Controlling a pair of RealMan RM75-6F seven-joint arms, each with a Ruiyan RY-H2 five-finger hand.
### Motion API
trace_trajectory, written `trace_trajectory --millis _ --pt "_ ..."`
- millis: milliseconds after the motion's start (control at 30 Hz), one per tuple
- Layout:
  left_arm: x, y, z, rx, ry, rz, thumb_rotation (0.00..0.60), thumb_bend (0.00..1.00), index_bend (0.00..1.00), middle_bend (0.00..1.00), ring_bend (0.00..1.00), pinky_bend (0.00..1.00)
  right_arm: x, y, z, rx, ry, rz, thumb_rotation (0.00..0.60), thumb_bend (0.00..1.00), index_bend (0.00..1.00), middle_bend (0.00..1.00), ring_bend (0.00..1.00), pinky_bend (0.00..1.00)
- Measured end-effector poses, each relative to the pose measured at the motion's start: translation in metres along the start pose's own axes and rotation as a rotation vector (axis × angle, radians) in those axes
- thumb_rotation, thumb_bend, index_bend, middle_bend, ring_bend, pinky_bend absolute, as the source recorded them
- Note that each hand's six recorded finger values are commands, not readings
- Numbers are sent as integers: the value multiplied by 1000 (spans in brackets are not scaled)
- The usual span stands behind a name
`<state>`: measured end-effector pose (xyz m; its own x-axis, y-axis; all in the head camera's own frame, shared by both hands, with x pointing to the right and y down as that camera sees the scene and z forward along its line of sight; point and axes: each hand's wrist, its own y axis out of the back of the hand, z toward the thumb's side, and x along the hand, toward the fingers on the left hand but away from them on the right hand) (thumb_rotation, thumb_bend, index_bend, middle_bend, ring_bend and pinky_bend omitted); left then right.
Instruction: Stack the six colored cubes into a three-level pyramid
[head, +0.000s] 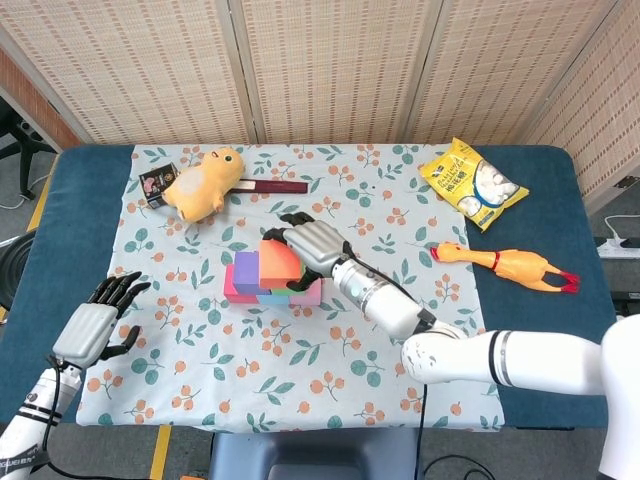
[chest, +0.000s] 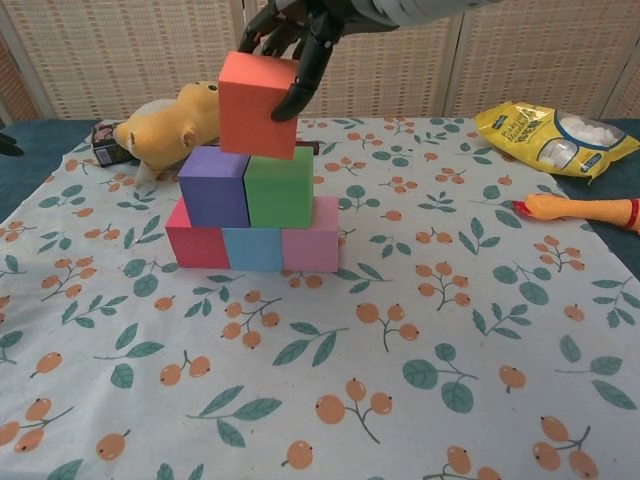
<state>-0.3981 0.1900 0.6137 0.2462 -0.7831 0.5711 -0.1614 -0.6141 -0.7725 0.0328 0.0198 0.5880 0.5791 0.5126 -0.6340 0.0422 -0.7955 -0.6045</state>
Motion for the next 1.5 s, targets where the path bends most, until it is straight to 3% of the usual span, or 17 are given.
trace_trajectory --millis 500,1500 --pt "-5 3 6 -15 -17 38 600 507 119 0 0 22 -36 -1 14 73 -51 34 600 260 283 279 0 0" --pt "-7 -2 0 -30 -12 16 600 505 105 0 0 19 -49 -7 25 90 -88 53 600 259 253 277 0 0"
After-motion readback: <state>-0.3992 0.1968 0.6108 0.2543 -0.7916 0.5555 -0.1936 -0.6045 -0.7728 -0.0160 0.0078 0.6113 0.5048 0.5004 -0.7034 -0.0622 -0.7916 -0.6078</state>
